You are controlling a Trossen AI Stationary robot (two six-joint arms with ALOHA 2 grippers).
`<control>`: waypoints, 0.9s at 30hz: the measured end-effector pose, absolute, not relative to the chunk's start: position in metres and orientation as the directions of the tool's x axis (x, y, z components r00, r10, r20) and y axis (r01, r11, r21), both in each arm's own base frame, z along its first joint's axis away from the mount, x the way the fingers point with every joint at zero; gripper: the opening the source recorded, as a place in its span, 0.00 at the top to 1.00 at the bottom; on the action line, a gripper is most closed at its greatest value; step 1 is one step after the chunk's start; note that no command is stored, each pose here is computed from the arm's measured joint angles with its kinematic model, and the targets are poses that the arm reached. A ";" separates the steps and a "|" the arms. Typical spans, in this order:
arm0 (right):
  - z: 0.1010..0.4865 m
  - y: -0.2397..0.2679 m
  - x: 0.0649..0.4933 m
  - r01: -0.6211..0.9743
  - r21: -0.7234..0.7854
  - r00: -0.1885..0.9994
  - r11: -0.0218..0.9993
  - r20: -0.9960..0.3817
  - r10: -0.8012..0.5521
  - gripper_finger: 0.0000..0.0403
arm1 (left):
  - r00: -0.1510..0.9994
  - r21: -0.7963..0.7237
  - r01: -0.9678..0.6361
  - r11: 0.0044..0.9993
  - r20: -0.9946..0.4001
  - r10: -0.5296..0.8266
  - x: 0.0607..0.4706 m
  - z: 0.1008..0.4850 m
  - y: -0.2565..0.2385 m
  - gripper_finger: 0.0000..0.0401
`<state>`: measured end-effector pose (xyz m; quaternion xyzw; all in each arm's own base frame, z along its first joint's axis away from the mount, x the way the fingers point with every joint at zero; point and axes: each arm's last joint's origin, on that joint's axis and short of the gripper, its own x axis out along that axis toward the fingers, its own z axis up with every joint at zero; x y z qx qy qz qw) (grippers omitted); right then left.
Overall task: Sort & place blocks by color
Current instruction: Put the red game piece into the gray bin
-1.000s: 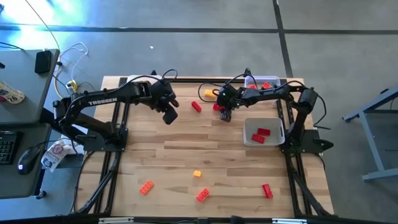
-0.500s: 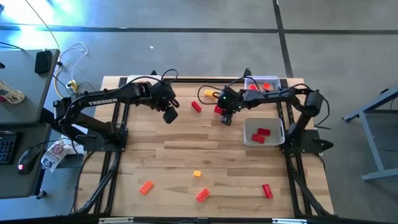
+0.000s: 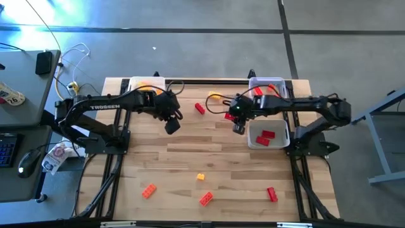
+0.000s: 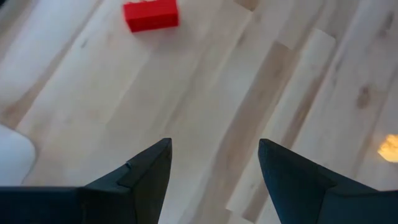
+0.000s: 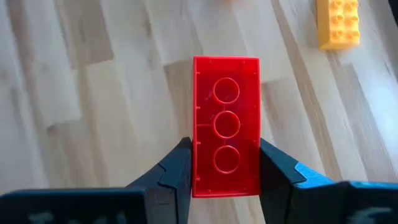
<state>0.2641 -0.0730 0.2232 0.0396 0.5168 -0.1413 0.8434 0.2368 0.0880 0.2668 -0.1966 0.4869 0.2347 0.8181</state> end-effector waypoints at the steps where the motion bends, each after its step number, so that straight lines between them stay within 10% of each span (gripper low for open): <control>1: 0.228 -0.070 0.260 0.294 -0.087 0.423 0.952 -0.881 -0.211 0.72 | 0.417 -0.093 -0.567 0.818 -0.889 0.188 0.238 0.267 0.085 0.43; 27: 0.257 -0.012 0.183 0.627 -0.114 0.074 0.771 -0.976 -0.204 0.72 | 0.443 -0.151 -0.416 0.897 -0.895 0.055 0.251 0.266 0.011 0.43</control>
